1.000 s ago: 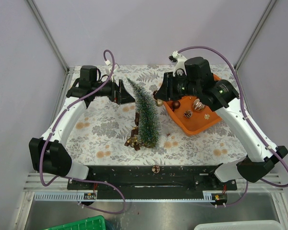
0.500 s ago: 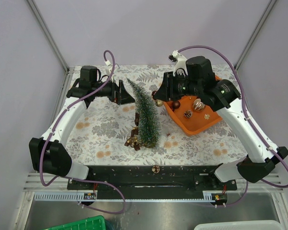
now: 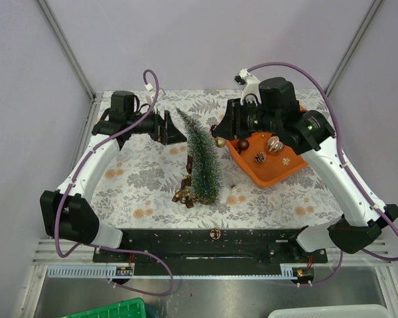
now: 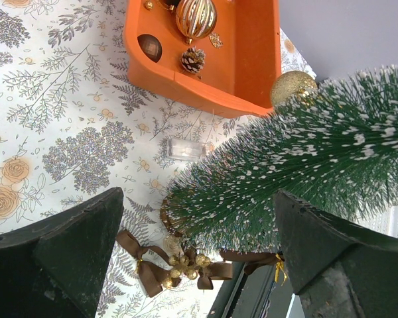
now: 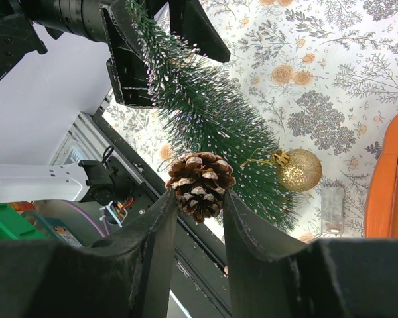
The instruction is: Decorate the small christmas tree
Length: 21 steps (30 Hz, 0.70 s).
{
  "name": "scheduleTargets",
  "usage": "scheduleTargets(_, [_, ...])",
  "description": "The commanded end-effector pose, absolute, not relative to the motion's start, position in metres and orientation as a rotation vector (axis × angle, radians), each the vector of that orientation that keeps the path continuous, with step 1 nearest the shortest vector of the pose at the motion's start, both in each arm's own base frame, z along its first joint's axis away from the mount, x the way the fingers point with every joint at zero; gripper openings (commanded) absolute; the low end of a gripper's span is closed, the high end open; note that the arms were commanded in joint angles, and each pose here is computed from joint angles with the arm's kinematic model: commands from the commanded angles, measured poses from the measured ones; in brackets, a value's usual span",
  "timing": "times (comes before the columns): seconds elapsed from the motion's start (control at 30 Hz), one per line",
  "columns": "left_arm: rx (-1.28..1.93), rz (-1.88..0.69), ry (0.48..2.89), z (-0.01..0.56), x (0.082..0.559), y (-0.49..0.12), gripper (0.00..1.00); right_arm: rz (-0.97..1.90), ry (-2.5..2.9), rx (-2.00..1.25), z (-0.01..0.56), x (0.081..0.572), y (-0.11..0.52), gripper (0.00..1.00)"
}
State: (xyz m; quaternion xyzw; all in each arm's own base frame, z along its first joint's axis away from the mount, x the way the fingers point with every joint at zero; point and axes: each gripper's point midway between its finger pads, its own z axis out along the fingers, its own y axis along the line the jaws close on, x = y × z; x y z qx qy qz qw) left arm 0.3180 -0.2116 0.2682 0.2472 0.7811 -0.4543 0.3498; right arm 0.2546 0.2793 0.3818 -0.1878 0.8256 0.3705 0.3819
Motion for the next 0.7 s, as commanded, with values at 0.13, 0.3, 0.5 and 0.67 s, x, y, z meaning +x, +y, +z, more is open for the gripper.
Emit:
scheduleTargets(0.13, [0.684, -1.132, 1.948, 0.283, 0.316, -0.211, 0.99, 0.978, 2.067, -0.525, 0.387, 0.255, 0.289, 0.26])
scheduleTargets(0.3, [0.682, -1.133, 1.949, 0.283, 0.315, -0.211, 0.99, 0.934, 2.108, -0.52, 0.374, 0.263, 0.29, 0.25])
scheduleTargets(0.5, [0.684, -1.135, 1.95, 0.283, 0.315, -0.211, 0.99, 0.865, 2.148, -0.494, 0.364, 0.271, 0.285, 0.22])
scheduleTargets(0.67, [0.686, -1.139, 1.947, 0.284, 0.315, -0.212, 0.99, 0.844, 2.148, -0.483, 0.365, 0.275, 0.283, 0.22])
